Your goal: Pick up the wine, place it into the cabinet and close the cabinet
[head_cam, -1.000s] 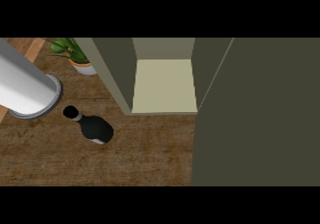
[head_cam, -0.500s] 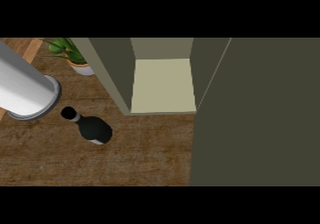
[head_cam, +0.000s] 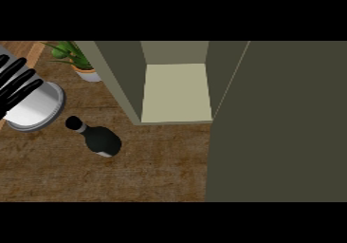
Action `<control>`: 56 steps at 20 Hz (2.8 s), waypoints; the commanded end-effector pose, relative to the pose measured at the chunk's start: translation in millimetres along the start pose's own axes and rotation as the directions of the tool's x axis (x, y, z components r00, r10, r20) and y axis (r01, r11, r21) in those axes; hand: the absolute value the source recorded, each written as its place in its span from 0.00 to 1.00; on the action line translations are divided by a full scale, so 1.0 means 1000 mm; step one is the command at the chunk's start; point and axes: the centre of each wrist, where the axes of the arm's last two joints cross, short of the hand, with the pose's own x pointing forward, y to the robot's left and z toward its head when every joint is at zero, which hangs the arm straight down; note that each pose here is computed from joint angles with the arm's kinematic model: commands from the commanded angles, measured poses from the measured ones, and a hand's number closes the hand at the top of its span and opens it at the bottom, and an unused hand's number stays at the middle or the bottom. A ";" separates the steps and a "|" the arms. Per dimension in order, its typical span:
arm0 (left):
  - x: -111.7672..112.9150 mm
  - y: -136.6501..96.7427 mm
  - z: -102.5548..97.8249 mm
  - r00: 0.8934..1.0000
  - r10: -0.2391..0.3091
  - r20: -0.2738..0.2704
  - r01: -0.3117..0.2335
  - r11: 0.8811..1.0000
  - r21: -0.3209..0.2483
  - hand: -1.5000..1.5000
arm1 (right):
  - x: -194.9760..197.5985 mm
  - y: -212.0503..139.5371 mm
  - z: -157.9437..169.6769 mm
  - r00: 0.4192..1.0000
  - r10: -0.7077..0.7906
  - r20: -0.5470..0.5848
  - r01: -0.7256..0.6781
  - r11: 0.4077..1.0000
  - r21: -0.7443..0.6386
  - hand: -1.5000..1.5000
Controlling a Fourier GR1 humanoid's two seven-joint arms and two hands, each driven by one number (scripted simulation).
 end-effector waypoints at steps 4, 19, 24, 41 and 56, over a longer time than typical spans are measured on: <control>-0.050 0.003 -0.027 0.998 -0.043 -0.046 0.045 0.998 0.042 0.00 | 0.031 0.002 0.017 0.995 -0.064 0.072 0.060 0.997 0.049 0.00; -0.150 0.043 -0.007 0.991 -0.096 -0.096 0.109 0.985 0.138 0.00 | 0.032 0.001 0.030 0.994 -0.060 0.087 0.054 0.996 0.068 0.00; -0.165 0.055 -0.018 0.989 -0.067 -0.128 0.082 0.990 0.114 0.00 | 0.010 -0.003 0.024 0.995 -0.067 0.070 0.063 0.997 0.054 0.00; -0.232 0.043 0.011 0.969 0.130 -0.209 -0.119 0.991 0.066 0.00 | 0.022 0.000 0.025 0.993 -0.066 0.100 0.060 0.996 0.066 0.00; -0.243 0.036 -0.005 0.961 0.241 -0.138 -0.233 0.970 0.072 0.00 | 0.014 -0.006 0.020 0.995 -0.053 0.085 0.049 0.997 0.058 0.00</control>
